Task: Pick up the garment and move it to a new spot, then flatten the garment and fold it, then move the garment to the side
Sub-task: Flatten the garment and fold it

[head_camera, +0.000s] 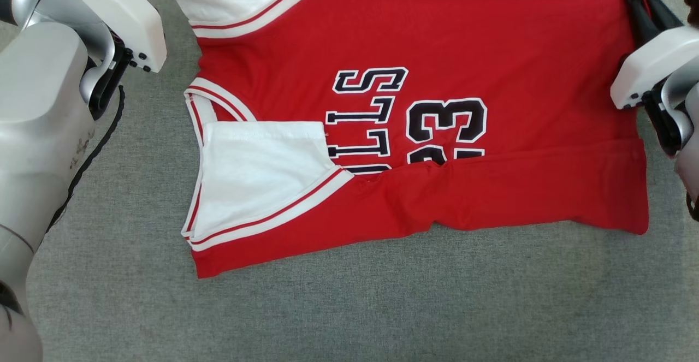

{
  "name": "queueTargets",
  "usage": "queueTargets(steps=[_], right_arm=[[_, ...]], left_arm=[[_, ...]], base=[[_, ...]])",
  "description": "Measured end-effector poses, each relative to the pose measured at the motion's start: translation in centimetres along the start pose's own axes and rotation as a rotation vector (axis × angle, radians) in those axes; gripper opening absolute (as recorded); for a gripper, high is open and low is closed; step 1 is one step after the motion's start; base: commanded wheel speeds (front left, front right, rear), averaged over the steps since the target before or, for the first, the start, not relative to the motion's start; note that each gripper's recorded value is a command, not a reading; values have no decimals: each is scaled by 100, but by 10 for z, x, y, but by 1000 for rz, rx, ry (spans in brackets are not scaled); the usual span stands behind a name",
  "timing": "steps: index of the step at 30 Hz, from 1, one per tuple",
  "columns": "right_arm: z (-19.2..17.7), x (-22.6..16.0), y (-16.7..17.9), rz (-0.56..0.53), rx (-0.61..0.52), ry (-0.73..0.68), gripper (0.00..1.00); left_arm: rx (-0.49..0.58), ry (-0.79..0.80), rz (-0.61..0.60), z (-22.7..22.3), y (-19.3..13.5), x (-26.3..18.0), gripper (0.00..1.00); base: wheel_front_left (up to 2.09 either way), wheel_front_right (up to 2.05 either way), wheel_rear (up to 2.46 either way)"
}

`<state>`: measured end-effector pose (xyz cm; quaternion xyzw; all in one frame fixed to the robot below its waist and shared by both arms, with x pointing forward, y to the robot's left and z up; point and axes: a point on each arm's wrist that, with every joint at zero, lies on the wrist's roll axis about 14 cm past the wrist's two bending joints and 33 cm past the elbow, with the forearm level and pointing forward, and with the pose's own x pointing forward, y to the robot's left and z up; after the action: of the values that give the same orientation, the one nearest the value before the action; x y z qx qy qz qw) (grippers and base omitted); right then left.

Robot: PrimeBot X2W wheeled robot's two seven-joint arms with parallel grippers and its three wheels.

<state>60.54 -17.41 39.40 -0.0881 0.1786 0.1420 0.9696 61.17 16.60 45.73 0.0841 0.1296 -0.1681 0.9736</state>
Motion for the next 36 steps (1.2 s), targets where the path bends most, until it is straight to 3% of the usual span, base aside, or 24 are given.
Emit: queueTargets(steps=[6,16,21,36], right_arm=[[40,-5,-1,15,-30,-130,0],[42,-46,10,39,-60,-200,0],[25,-68,25,110,-231,-161,0],[-14,-120,22,136,-327,-58,0]], left_arm=[[22,-7,-19,0,-3,-12,0],[68,-18,-73,-1,-17,-53,0],[104,2,-93,-11,-18,-79,0],[108,147,-277,-56,-70,-162,0]], base=[[0,0,0],[0,0,0],[0,0,0],[0,0,0]])
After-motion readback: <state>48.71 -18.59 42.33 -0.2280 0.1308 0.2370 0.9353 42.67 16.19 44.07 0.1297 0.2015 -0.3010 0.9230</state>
